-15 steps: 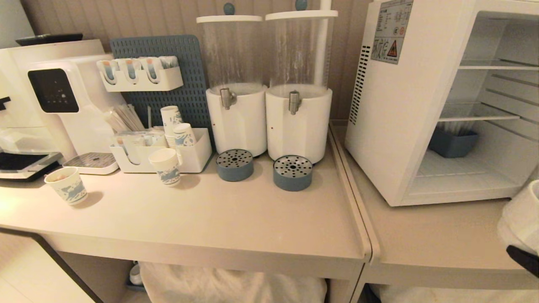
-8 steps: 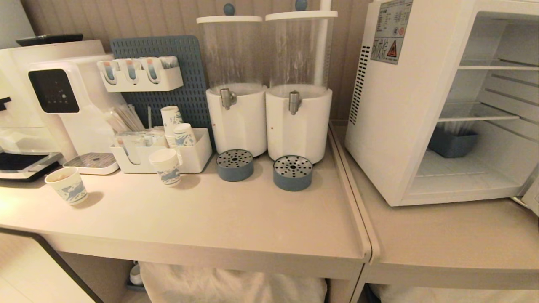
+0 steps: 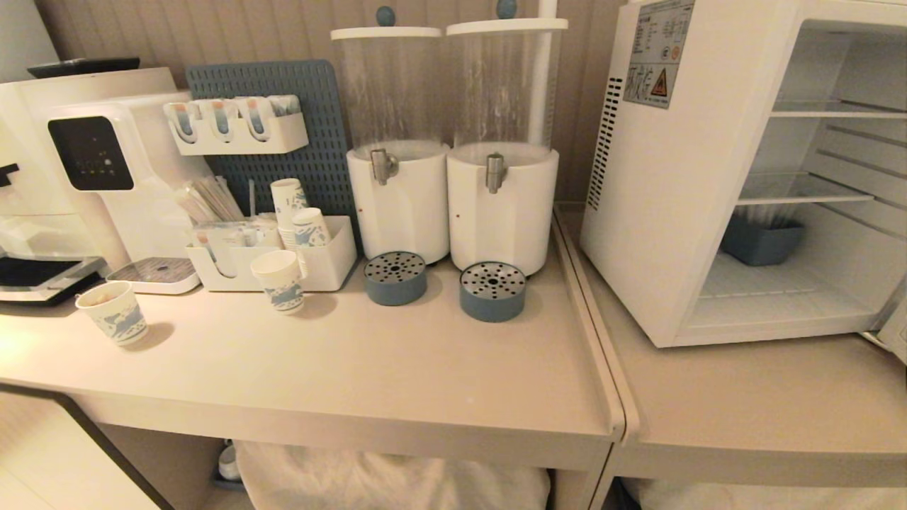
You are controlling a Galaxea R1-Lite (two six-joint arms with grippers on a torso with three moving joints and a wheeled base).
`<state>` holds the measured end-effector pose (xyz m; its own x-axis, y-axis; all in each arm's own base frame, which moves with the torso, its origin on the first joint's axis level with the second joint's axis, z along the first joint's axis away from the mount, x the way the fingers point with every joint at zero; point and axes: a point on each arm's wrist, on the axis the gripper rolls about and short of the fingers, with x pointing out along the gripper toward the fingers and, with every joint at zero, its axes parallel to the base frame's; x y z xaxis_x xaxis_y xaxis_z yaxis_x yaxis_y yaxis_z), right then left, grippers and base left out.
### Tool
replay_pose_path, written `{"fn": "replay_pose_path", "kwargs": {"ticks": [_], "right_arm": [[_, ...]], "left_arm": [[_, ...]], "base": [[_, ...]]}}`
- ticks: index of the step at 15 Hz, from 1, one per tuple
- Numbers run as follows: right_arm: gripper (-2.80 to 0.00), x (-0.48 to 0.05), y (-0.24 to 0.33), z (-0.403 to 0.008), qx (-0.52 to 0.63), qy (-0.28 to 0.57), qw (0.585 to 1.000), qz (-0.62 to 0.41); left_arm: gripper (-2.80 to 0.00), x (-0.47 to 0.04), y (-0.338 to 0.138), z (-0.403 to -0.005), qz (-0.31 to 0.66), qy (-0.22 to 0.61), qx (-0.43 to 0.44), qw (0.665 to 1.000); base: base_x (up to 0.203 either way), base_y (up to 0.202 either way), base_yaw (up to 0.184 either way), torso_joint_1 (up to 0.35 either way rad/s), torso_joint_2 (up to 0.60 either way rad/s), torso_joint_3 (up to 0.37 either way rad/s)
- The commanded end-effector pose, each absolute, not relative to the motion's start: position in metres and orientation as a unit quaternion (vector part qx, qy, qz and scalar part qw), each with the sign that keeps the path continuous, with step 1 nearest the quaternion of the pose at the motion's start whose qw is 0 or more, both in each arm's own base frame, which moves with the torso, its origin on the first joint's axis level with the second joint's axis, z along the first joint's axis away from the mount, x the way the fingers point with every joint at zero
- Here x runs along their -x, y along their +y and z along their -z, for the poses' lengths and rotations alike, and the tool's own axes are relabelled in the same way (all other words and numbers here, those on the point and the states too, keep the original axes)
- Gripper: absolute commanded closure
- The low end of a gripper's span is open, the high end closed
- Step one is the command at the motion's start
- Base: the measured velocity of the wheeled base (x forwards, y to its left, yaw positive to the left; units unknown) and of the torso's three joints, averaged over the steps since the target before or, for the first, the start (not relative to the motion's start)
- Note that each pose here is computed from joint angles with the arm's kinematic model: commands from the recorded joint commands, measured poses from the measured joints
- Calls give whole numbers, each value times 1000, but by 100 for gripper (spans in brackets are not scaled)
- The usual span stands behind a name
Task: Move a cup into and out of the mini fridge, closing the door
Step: Place the ceramic cup on the table
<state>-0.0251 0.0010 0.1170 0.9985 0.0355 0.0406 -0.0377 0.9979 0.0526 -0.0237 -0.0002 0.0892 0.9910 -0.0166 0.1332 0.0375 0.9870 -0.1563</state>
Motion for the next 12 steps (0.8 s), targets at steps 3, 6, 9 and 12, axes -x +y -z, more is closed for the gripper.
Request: {"fn": "replay_pose_path", "kwargs": {"ticks": [3, 6, 9, 12], "right_arm": [[0, 25, 1, -82, -25, -6, 1000, -10], [0, 23, 0, -75, -17, 0, 1000, 3], [0, 23, 0, -75, 21, 0, 1000, -6], [0, 23, 0, -75, 15, 1, 1000, -4]], "left_arm": [[0, 21, 0, -78, 12, -49, 80, 996], [0, 21, 0, -78, 12, -49, 80, 996], [0, 21, 0, -78, 12, -49, 80, 996], [0, 21, 0, -78, 12, -49, 80, 996]], "base": [[0, 0, 0, 0, 0, 0], [0, 0, 0, 0, 0, 0], [0, 0, 0, 0, 0, 0], [0, 0, 0, 0, 0, 0]]}}
